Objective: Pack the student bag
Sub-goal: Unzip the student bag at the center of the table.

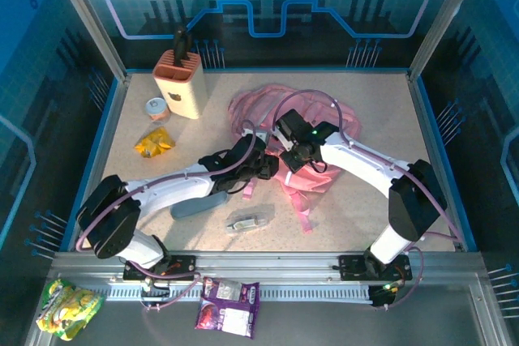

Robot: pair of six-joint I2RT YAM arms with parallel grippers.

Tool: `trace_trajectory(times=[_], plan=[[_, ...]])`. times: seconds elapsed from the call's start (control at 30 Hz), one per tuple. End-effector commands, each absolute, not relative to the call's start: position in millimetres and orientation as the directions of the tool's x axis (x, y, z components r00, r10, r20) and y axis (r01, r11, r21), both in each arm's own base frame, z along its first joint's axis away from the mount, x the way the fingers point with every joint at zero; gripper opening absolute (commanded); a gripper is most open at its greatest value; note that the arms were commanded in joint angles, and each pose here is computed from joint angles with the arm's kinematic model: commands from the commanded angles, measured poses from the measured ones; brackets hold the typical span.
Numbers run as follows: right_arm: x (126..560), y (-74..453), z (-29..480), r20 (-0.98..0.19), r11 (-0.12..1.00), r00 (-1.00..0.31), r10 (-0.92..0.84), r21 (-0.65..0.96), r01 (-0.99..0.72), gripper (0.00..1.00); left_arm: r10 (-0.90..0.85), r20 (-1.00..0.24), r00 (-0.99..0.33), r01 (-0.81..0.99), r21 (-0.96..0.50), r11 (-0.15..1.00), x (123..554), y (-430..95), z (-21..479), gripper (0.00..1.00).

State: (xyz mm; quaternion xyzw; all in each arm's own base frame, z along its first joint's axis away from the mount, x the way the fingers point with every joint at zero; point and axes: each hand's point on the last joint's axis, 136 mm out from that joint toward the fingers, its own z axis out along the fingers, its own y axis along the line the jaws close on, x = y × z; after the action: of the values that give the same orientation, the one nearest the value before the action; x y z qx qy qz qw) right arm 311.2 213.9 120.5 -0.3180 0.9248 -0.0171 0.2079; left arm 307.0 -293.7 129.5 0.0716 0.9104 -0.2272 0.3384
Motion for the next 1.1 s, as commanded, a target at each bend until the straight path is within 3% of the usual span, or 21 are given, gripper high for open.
trace_trajectory(times=[0.0, 0.43, 0.8, 1.07], plan=[[314.3, 226.6, 148.8, -0.473, 0.816, -0.697, -0.539, -0.088, -0.571, 0.00, 0.092, -0.722, -0.686, 0.394, -0.262, 0.881, 318.0, -304.1, 135.4, 0.42], [313.9, 235.4, 151.9, -0.503, 0.816, -0.710, -0.493, 0.015, -0.578, 0.00, 0.156, -0.774, -0.614, 0.403, -0.138, 0.905, 345.3, -310.6, 121.4, 0.45], [311.4, 235.6, 149.1, -0.503, 0.816, -0.717, -0.483, 0.039, -0.577, 0.00, 0.174, -0.799, -0.575, 0.381, -0.073, 0.922, 360.6, -303.6, 128.7, 0.38], [310.5, 233.4, 145.3, -0.496, 0.819, -0.723, -0.482, 0.039, -0.573, 0.00, 0.165, -0.794, -0.586, 0.389, -0.096, 0.916, 368.4, -300.4, 131.3, 0.20]])
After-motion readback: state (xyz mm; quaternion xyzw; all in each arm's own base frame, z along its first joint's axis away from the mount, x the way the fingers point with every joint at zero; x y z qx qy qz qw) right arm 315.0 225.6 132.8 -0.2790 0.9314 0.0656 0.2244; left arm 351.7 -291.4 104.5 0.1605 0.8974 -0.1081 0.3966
